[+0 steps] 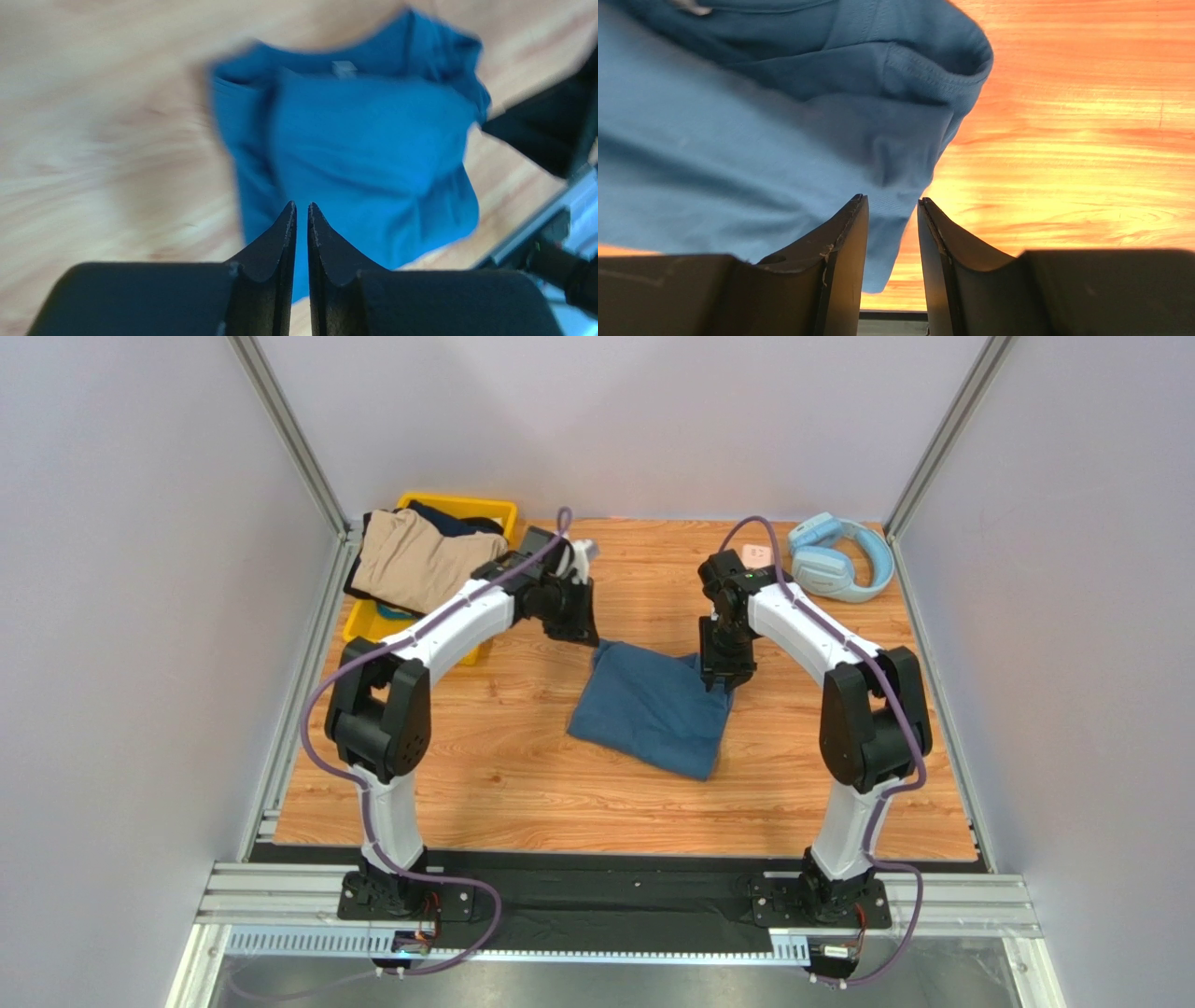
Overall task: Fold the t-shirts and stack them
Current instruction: Fold the tshirt, then neatly place the folded tshirt to the corner
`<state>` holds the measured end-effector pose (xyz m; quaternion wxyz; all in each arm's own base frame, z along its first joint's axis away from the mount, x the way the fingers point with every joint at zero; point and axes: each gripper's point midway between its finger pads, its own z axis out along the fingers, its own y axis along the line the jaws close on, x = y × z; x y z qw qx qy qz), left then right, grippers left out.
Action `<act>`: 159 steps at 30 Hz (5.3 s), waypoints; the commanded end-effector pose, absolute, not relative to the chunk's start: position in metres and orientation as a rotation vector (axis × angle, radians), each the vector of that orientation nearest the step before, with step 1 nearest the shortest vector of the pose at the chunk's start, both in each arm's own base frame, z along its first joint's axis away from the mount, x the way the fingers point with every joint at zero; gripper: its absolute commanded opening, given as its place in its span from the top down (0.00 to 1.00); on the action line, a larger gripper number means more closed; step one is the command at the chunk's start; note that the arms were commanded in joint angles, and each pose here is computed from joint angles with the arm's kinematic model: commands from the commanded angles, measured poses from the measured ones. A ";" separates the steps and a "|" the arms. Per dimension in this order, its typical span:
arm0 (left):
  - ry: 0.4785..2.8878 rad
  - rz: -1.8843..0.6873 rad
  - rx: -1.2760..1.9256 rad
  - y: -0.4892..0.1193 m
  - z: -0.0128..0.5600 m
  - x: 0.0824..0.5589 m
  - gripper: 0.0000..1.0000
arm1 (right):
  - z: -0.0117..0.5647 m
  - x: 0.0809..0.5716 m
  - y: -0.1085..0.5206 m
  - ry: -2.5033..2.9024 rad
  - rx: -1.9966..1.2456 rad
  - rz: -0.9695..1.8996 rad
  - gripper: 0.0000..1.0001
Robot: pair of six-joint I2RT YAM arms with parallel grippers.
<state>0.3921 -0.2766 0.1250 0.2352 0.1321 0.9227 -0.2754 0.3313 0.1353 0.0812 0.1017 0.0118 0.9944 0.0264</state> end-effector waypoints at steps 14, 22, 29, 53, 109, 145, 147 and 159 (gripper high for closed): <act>2.790 -0.791 0.442 -0.302 0.009 0.329 1.00 | 0.013 0.377 0.114 2.964 0.141 -0.171 0.66; 2.834 -0.704 0.439 -0.286 -0.003 0.319 1.00 | 0.015 0.390 0.088 2.946 0.254 -0.194 0.66; 2.829 -0.593 0.424 -0.266 0.016 0.318 0.87 | 0.038 0.410 0.065 2.875 0.330 -0.175 0.66; 2.683 -0.860 0.330 -0.275 0.110 0.320 0.70 | 0.125 0.375 0.088 2.752 0.445 0.344 0.59; 2.584 -1.371 0.083 -0.271 0.086 0.378 0.44 | 0.146 0.272 0.120 2.780 0.549 0.587 0.59; 2.764 -1.556 0.144 -0.389 0.042 0.336 1.00 | 0.176 0.267 0.113 2.764 0.559 0.548 0.59; 2.743 -1.587 0.134 -0.401 0.058 0.339 1.00 | 0.182 0.269 0.116 2.752 0.570 0.577 0.59; 2.754 -1.561 -0.029 -0.455 0.070 0.350 1.00 | 0.210 0.272 0.110 2.665 0.618 0.625 0.59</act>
